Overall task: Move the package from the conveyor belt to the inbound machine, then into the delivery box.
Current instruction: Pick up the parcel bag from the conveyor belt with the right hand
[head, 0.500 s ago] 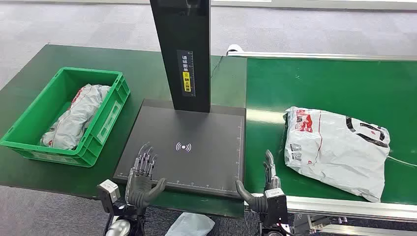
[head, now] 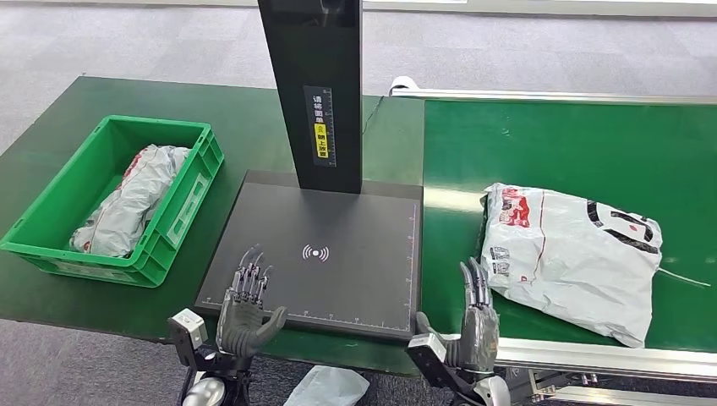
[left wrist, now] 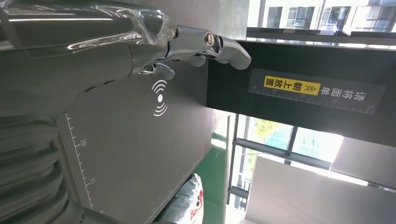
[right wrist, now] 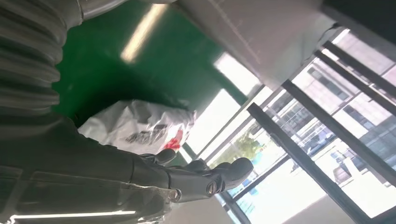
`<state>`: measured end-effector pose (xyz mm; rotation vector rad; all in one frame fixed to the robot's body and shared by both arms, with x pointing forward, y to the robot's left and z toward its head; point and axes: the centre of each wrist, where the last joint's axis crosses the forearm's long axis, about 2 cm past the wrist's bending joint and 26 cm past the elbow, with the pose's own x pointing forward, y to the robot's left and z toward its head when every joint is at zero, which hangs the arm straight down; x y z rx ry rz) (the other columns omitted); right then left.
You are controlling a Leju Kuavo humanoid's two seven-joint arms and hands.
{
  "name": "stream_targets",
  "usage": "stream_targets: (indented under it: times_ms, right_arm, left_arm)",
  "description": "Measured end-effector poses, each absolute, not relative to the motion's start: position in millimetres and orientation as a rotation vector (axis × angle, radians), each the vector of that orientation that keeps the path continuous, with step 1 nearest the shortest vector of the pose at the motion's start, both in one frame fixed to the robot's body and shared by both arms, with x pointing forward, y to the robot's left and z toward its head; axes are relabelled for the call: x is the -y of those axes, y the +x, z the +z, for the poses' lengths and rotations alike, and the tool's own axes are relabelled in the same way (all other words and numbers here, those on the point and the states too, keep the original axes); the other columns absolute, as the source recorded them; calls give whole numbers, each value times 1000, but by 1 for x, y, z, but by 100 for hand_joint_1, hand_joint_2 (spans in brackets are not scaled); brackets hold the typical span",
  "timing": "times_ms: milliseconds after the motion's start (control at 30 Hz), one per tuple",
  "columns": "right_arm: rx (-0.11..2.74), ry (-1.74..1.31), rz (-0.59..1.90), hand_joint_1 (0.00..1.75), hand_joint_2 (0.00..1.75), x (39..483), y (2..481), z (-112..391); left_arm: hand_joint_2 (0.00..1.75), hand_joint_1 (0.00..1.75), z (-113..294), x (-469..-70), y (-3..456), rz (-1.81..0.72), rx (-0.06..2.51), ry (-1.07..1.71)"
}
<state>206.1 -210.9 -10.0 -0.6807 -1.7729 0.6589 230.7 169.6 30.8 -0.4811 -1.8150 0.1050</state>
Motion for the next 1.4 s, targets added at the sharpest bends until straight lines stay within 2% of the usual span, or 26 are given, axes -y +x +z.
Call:
stream_targets:
  times_ms: [133,633,967,1400]
  right_arm:
    - [1715,-793,754,0,175,219,202,-8]
    - [1441,-1126,812,0,175,257,190,4]
    - [1411,-1146,710,0,175,277,191,0]
    - [1422,-1130,736,0,175,304,229,-5]
  left_arm:
    - [175,0,31,-169,231,104,1815,-484]
    - [175,0,30,-168,228,97,1810,-480]
    - [175,0,29,-167,227,89,1806,-490]
    - [175,0,30,-163,228,73,1805,-512]
